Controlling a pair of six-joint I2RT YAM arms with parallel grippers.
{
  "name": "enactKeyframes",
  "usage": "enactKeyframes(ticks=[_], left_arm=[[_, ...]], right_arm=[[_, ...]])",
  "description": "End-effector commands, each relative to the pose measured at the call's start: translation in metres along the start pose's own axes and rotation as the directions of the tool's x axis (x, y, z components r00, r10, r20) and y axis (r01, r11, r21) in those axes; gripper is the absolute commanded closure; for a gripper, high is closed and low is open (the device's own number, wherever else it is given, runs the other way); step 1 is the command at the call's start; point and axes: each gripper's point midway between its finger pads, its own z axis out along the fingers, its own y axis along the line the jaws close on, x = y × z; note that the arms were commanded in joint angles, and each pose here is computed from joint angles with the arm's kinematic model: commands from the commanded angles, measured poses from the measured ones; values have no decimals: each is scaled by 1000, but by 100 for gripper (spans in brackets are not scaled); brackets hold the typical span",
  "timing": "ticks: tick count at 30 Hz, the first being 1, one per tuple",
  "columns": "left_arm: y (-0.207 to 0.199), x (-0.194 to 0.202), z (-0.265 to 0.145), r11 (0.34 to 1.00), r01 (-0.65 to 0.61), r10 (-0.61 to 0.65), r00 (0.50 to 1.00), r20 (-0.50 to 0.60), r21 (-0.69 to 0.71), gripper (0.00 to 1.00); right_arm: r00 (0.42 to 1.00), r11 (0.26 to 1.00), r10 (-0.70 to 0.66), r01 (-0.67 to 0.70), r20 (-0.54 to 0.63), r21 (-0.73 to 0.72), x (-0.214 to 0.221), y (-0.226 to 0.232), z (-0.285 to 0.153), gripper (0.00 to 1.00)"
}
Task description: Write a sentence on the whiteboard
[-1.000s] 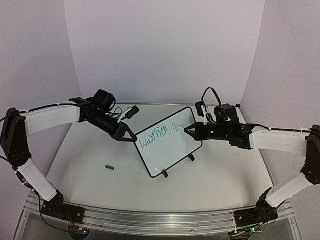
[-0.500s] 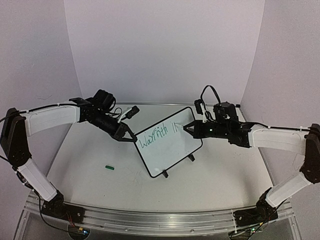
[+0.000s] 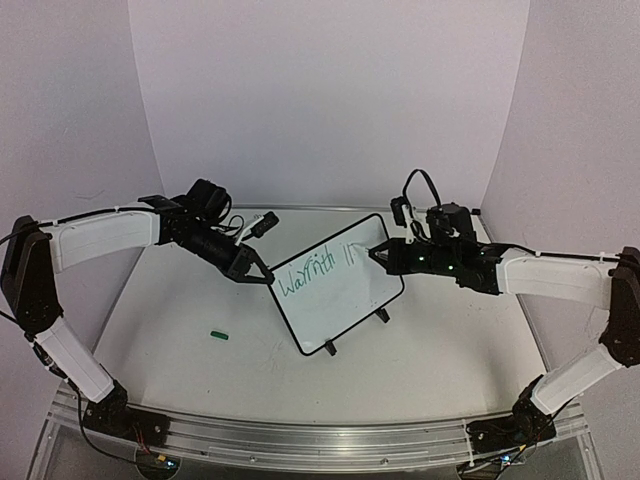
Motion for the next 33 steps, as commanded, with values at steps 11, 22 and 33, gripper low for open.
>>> enactKeyframes(ticks=[11, 22, 33], left_arm=[[-10, 10, 9, 999, -44, 45, 998, -54, 15, 100], [-10, 10, 9, 999, -44, 44, 997, -55, 15, 100], [-9, 10, 10, 999, -44, 45, 997, -56, 15, 100]], right_arm=[[1000, 999, 24, -24, 21, 20, -2, -5, -2, 100], [999, 998, 45, -45, 13, 31, 9, -9, -10, 100], [996, 1000, 17, -18, 86, 14, -19, 1, -33, 100]])
